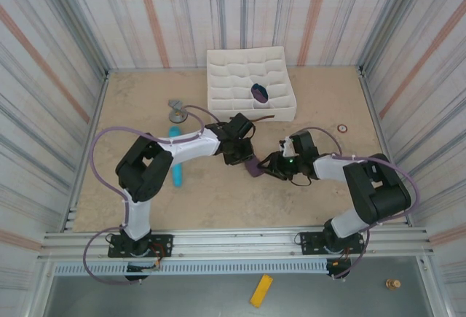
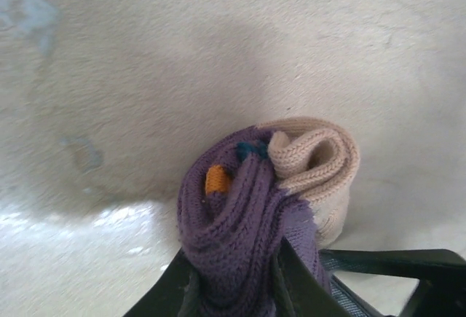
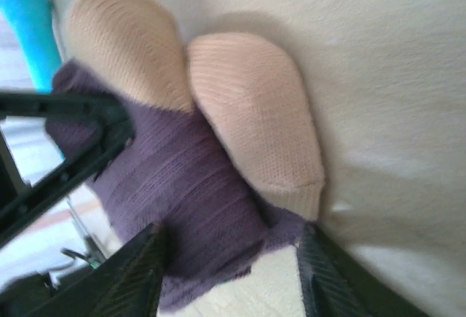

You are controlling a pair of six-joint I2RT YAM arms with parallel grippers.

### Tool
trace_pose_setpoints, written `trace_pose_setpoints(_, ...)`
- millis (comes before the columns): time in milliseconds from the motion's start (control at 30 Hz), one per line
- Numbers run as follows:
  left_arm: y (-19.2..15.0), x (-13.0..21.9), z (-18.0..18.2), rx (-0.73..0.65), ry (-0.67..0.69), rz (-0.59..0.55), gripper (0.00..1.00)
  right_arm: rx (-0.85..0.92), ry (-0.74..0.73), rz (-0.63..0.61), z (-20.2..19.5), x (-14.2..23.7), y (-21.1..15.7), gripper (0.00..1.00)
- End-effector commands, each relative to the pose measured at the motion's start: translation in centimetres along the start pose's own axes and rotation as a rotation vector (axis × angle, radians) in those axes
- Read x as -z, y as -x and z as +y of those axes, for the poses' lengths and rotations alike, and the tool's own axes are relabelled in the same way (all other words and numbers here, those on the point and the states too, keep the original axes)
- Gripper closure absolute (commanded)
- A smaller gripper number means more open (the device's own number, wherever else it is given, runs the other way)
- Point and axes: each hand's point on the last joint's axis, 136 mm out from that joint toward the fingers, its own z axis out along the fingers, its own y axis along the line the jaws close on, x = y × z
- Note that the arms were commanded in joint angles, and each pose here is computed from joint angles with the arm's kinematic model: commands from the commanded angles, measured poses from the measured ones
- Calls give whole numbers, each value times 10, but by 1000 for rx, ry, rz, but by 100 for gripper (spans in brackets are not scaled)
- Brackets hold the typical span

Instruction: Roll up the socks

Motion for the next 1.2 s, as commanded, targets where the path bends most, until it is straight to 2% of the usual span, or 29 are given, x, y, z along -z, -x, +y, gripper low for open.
trace_pose_setpoints(0,-11,4,34,-27,172,59,99,144,-155,6,-13,7,-16,37)
trace_pose_setpoints(167,-15,12,39,-27,214,91,100,279,-185,-61,6,12,-16,23)
trace_pose_setpoints(333,-16,12,40,-33,237,116,100,353,-151,-33,25,3,-23,10)
trace_pose_setpoints(400,-16,11,40,-33,237,120,100,362,-110,-14,31,-2,-25,1)
trace_pose_setpoints(433,-17,11,40,-32,236,123,100,363,-97,-5,32,-5,-26,0)
trace_pose_setpoints(700,-16,2,32,-38,172,121,100,416,-110,14,27,-25,-17,1)
trace_pose_setpoints(967,-14,-6,29,-43,117,118,100,385,-132,77,6,-43,-29,16)
trace_pose_setpoints(1167,-11,-9,25,-53,83,118,100,361,-208,108,-19,-45,-40,34)
